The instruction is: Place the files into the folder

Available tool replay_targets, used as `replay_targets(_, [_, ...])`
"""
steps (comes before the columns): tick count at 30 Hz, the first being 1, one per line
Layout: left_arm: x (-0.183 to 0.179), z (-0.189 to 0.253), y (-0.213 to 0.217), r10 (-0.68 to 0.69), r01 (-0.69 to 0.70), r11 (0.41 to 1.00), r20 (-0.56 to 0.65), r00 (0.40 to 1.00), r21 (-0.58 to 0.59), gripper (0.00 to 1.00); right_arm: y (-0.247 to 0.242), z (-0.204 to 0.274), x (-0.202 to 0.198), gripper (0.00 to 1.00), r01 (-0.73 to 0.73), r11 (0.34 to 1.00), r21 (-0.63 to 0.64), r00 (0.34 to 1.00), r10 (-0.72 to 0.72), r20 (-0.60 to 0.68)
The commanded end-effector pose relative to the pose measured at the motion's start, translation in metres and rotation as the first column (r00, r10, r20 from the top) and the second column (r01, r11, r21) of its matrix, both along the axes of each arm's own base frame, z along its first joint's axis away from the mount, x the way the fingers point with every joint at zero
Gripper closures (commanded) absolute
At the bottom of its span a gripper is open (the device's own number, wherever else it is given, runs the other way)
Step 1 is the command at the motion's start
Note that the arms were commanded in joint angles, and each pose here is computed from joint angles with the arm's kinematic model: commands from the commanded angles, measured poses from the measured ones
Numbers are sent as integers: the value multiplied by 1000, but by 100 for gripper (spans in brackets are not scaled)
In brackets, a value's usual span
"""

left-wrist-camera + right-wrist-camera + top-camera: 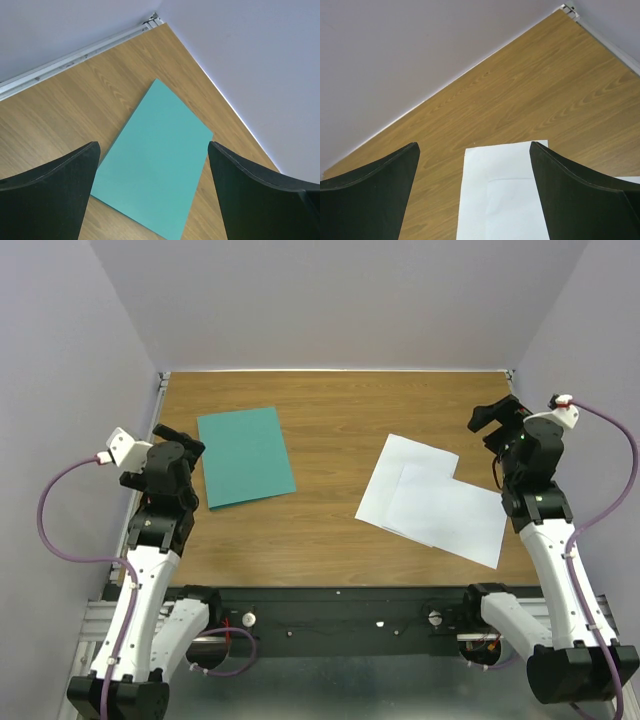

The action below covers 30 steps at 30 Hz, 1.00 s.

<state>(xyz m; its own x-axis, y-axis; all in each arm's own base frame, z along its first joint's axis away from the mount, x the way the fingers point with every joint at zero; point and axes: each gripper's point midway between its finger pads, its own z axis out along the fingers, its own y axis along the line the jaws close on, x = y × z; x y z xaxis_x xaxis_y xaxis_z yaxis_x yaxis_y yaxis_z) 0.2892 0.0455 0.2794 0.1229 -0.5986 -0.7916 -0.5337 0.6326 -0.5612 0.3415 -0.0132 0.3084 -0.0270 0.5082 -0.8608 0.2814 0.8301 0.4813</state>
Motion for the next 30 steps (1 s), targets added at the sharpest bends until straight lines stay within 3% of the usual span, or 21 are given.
replay_targets(1, [6,-17,16,72,-70,997,-50,996,42,2,15,-16,7,0,-111,993,-42,992,108,-65])
replay_targets(7, [31,-72,60,111,-103,993,-202,973,49,2,22,-35,21,0,-140,990,-12,983,138,-118])
replay_targets(16, [58,-167,96,20,-8,999,-440,898,31,2,51,-66,47,0,-274,959,75,942,284,-177])
replay_targets(18, [63,-191,98,-23,16,1000,-489,872,-18,2,61,-70,50,0,-326,941,91,925,338,-174])
replay_targets(23, [92,-218,78,-208,168,978,-498,842,-125,2,67,-81,55,0,-351,930,107,913,366,-183])
replay_targets(30, [100,-221,69,-265,213,964,-467,843,-162,2,63,-92,59,0,-339,936,98,911,352,-213])
